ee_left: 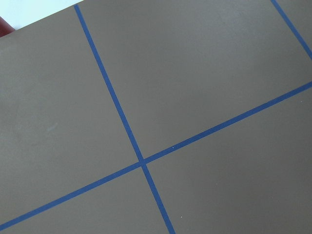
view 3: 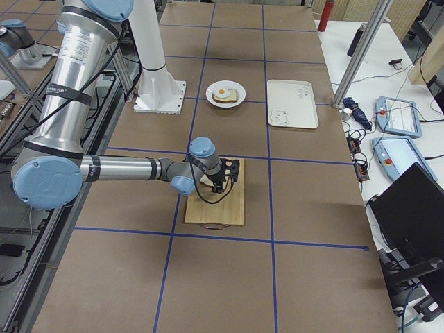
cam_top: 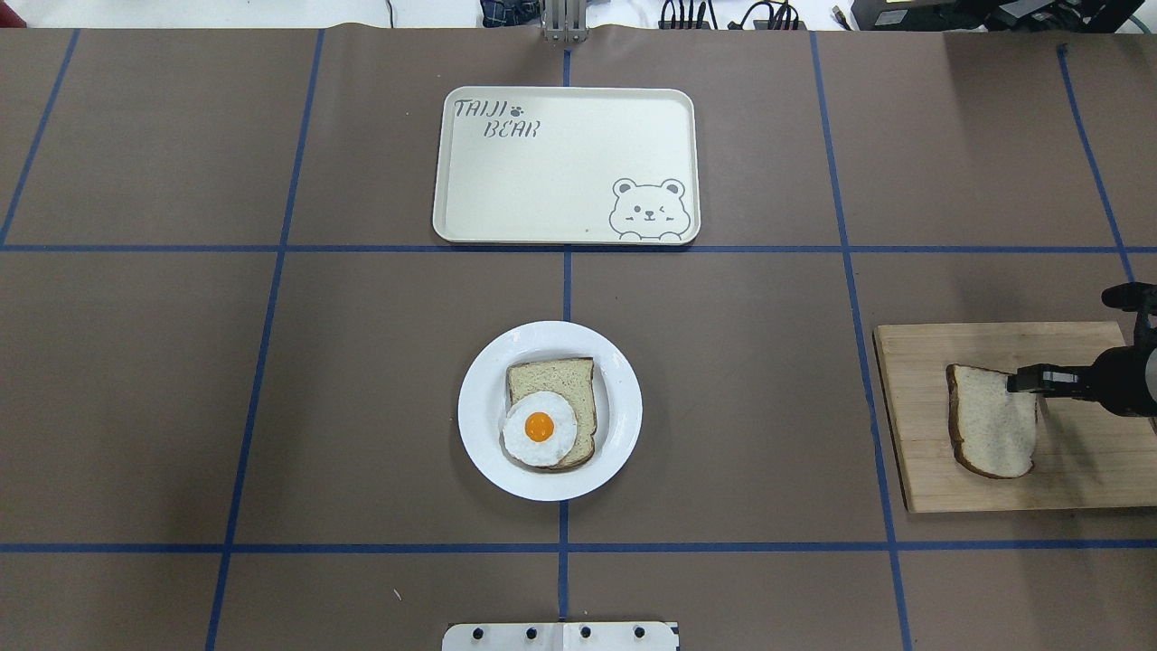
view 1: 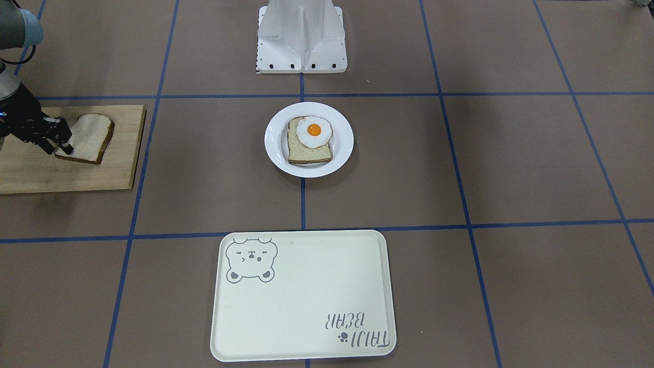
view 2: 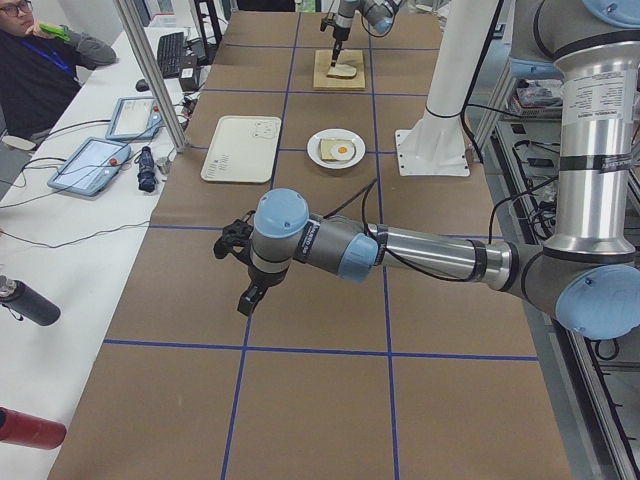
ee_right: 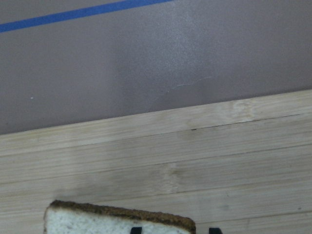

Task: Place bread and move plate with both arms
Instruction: 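Lower the right gripper onto the bread slice on the wooden board and grasp it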

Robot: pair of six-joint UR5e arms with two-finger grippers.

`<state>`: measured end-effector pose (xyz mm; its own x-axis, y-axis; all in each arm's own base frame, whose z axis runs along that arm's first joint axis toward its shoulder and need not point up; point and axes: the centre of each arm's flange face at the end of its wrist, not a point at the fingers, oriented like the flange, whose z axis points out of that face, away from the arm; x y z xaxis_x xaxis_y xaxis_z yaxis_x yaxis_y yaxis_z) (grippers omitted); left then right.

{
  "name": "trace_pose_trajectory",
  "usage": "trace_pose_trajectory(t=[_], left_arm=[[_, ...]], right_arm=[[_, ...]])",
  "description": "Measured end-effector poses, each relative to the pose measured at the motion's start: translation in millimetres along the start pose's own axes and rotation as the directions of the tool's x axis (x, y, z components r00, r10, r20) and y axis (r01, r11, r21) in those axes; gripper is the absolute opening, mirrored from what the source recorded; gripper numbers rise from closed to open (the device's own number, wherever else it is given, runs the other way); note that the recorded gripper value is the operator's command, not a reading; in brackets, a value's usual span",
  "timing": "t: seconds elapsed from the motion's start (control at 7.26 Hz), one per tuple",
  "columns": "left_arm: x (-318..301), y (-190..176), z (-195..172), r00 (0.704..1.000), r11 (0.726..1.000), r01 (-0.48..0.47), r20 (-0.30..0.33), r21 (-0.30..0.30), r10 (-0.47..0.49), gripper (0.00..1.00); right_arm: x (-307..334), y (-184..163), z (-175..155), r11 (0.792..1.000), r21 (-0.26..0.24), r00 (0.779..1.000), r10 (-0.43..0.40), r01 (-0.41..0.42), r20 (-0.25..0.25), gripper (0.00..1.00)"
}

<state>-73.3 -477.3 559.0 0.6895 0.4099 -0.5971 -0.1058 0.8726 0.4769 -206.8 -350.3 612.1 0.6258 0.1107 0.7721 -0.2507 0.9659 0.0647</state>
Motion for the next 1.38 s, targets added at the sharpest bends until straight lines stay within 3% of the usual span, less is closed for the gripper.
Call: trace_pose_trajectory(t=[0.28,0.96,1.24,1.38], left_arm=[[0,4,0,1.000,1.000,0.004,0.000,-0.002,-0.004,0.98],[0,4,0,1.000,1.000,0.006,0.000,-0.002,-0.006,0.98],[-1,4,1,1.000,1.000,0.008,0.000,-0.003,-0.008,0.98],[-1,4,1,1.000,1.000,0.009,0.000,-0.004,-0.009,0.98]], right_arm=[[-2,-1,1,1.000,0.004,1.000,-0.004,0.004,0.000,0.00],[-9,2,1,1.000,-0.009,1.000,-0.026,0.026,0.015,0.00],[3,-13,-19,0.999,-0.030,0.998,-0.038,0.040,0.056,0.00],[12,-26,-37,0.998,-0.048,0.994,-0.046,0.052,0.101,0.00]])
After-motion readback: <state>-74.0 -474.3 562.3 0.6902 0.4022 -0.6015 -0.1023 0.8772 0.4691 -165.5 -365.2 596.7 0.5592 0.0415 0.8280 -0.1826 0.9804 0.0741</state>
